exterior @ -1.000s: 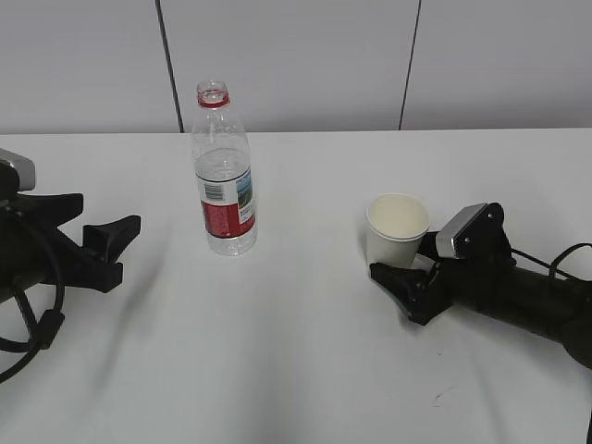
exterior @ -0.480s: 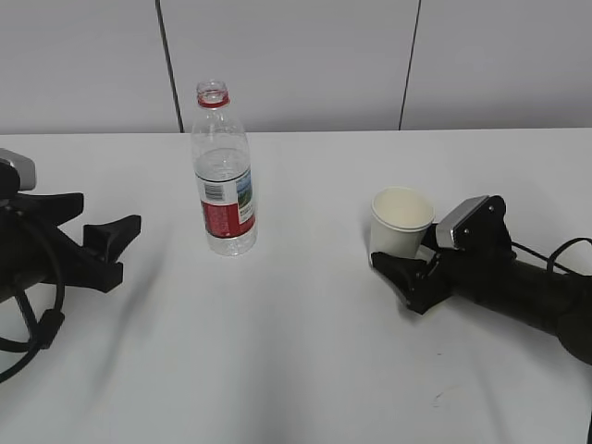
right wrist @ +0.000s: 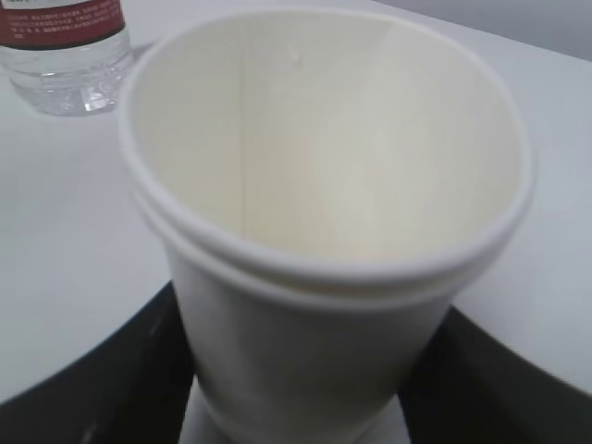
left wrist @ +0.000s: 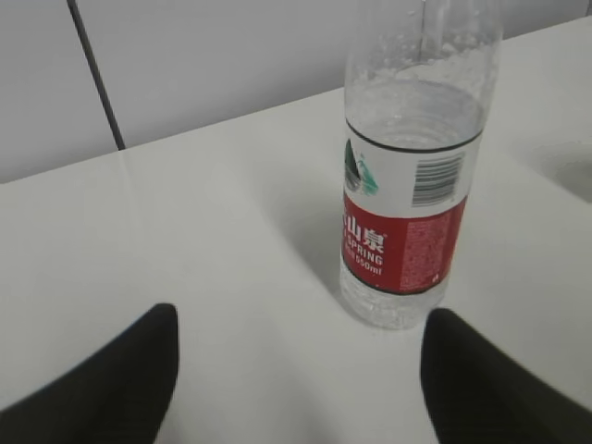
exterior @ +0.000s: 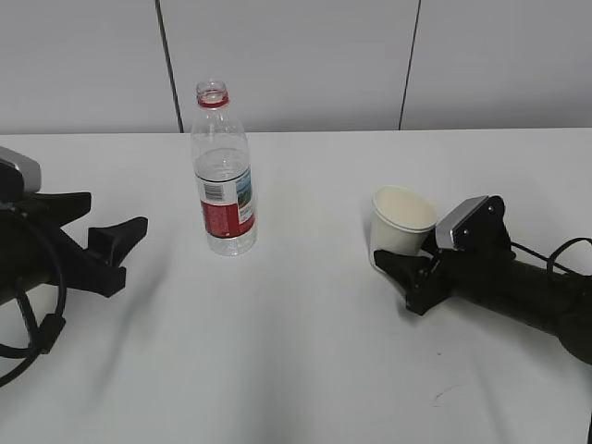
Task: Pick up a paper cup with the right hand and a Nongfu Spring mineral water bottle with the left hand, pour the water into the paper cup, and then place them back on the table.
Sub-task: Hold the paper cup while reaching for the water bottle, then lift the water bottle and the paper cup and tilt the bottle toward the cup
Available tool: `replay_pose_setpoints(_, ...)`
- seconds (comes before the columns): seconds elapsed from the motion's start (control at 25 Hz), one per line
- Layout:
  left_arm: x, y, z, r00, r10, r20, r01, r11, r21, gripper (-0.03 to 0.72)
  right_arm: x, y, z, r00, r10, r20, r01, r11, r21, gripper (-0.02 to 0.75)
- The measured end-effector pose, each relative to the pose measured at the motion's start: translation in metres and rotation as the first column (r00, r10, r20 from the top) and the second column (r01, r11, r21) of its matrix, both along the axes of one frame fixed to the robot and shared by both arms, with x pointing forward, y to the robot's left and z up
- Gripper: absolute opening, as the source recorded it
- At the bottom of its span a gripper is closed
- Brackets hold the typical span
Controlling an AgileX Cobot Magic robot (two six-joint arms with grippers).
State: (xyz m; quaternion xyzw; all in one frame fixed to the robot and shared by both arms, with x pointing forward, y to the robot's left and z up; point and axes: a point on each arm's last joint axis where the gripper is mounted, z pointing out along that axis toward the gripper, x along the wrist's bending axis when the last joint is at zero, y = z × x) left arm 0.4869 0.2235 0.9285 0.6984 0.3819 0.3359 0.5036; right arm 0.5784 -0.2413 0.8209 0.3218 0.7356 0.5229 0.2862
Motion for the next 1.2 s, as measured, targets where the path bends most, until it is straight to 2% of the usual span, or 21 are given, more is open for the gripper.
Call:
replay_pose_setpoints(0.2,0.002,-0.002,0.002,1.0,-0.022,0.013,0.021,1.0,0.005,0.496,-0.001,0.003,0.006,0.999,0.046,0.019,-0.046,0.999,-0.007,0.44)
replay_pose_setpoints(0.36,0.012,-0.007,0.002,0.998,-0.057,0.007,0.057,0.998,0.016,0.547,0.0,0.004,0.017,0.997,0.062,0.049,-0.062,0.998,-0.006,0.44)
replay_pose_setpoints(0.56,0.03,-0.013,-0.016,0.996,-0.073,-0.051,0.072,0.997,-0.014,0.626,0.001,0.005,0.023,0.996,0.07,0.064,-0.069,0.998,-0.007,0.439)
replay_pose_setpoints(0.84,0.057,-0.029,-0.029,0.984,-0.172,-0.047,0.167,0.982,-0.087,0.645,0.001,0.005,0.023,0.995,0.076,0.065,-0.075,0.997,-0.009,0.438)
replay_pose_setpoints(1.04,0.073,-0.049,-0.035,0.969,-0.243,-0.036,0.239,0.968,-0.082,0.645,0.001,0.005,0.023,0.995,0.076,0.065,-0.075,0.997,-0.009,0.438)
replay_pose_setpoints(1.2,0.088,-0.065,-0.048,0.962,-0.261,-0.075,0.259,0.965,-0.046,0.646,0.001,0.005,0.023,0.995,0.076,0.065,-0.075,0.997,-0.009,0.438)
